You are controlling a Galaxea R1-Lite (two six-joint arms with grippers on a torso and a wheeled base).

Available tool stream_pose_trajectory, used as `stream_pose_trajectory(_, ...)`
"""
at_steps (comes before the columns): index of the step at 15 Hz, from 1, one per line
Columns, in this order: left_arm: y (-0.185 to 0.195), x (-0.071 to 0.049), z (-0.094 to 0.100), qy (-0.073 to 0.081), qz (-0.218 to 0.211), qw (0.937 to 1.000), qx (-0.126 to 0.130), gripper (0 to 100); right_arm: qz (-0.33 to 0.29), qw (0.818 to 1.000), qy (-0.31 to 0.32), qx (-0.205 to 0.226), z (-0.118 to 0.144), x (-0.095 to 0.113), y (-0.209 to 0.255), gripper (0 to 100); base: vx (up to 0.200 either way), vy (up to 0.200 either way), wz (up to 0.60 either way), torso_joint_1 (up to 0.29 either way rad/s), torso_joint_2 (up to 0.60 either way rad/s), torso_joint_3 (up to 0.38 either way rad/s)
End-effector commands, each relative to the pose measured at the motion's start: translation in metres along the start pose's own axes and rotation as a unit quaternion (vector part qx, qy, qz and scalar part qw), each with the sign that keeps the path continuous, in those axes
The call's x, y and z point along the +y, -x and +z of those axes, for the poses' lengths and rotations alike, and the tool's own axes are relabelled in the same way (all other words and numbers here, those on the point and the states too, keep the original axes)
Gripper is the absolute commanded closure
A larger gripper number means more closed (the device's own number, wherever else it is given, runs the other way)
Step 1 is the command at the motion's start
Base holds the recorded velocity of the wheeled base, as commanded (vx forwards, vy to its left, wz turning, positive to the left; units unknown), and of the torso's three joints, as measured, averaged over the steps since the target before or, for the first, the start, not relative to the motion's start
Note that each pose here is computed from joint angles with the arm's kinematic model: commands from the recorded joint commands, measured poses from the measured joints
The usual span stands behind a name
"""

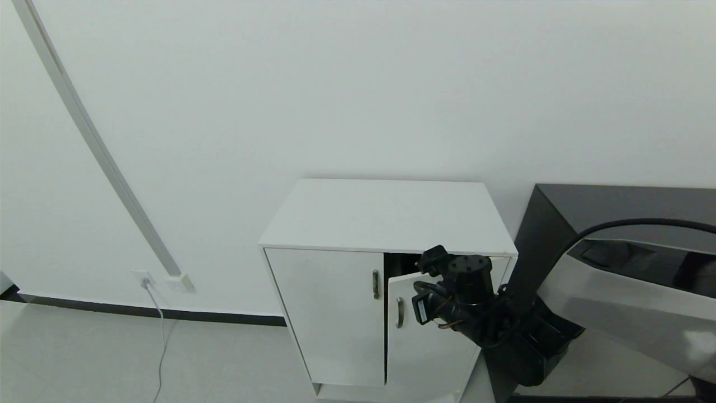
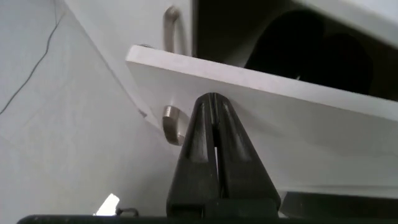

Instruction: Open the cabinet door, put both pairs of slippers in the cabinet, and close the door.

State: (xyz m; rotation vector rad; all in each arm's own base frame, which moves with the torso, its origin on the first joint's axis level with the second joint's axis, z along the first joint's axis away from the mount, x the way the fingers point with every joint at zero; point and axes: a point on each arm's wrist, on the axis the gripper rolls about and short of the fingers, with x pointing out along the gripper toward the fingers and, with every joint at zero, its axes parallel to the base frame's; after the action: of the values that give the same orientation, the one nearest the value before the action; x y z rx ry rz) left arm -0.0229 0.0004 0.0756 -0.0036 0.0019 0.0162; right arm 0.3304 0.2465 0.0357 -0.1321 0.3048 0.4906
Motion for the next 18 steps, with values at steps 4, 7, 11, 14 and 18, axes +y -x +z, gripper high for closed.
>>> stream_pose_trajectory(4,0.0,0.0,0.0,0.0,0.0,1.0,0.001,100,-0.014,1.0,-0.005,-0.009,-0.001,-0.009,-0.027,100,0.0,0.0,0.0,0.0,0.0,0.0)
stream_pose_trajectory(7,0.0,0.0,0.0,0.0,0.0,1.0,0.001,100,-0.019,1.0,-0.007,-0.013,0.0,-0.013,-0.034,100,0.0,0.0,0.0,0.0,0.0,0.0)
stream_pose_trajectory(11,0.0,0.0,0.0,0.0,0.0,1.0,0.001,100,-0.029,0.999,-0.01,-0.007,0.002,-0.022,-0.041,100,0.0,0.0,0.0,0.0,0.0,0.0)
stream_pose_trajectory(14,0.0,0.0,0.0,0.0,0.0,1.0,0.001,100,-0.032,0.999,-0.011,-0.013,0.003,-0.024,-0.046,100,0.0,0.0,0.0,0.0,0.0,0.0)
stream_pose_trajectory(18,0.0,0.0,0.0,0.0,0.0,1.0,0.001,100,-0.037,0.999,-0.012,-0.016,0.006,-0.028,-0.049,100,0.0,0.0,0.0,0.0,0.0,0.0)
